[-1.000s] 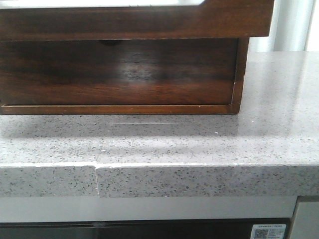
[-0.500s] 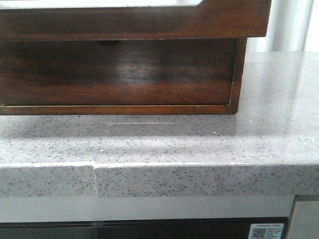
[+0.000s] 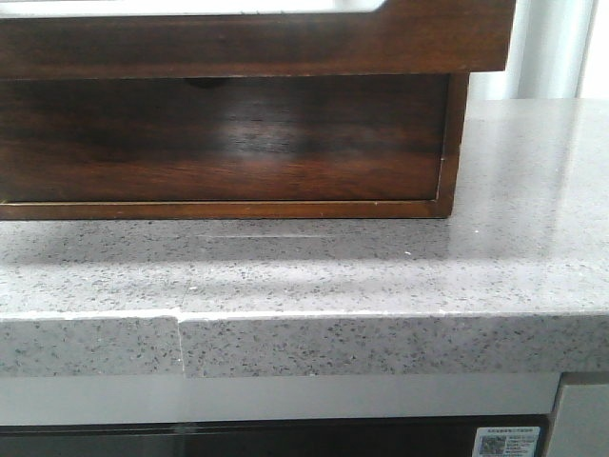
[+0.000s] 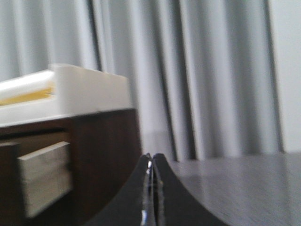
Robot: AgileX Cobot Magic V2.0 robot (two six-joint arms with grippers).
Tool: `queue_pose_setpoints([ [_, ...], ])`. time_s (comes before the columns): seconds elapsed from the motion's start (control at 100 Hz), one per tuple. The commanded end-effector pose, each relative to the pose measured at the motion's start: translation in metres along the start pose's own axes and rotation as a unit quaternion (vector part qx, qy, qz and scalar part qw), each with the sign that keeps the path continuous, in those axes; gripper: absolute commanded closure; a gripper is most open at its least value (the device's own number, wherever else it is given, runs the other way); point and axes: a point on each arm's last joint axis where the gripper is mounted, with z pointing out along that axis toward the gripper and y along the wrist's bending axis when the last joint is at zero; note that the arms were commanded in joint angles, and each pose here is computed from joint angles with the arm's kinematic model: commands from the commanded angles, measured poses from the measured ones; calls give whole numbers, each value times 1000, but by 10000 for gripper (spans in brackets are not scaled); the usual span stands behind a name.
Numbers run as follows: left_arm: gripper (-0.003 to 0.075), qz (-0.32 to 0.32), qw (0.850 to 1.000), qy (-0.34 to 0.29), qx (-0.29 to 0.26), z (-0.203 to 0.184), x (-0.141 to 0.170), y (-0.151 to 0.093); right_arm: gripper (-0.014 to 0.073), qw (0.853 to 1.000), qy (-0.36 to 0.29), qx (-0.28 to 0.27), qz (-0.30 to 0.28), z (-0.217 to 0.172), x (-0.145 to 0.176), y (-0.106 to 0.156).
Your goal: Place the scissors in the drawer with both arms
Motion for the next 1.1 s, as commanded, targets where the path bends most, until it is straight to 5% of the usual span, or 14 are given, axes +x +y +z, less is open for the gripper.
queue_pose_setpoints([
  [0.0,742,-7,999,-43,3,0,-2,0,645,999,9,37,-9,-3,9,-5],
  [0.21,742,-7,999,-43,3,0,-2,0,645,986,133,95,-34,-7,31,-15],
  [0.64,742,-7,999,-43,3,0,-2,0,645,948,290,103,-78,-20,57,-19],
  [1.09,742,-7,999,-43,3,0,-2,0,645,947,294,100,-87,-20,57,-19],
])
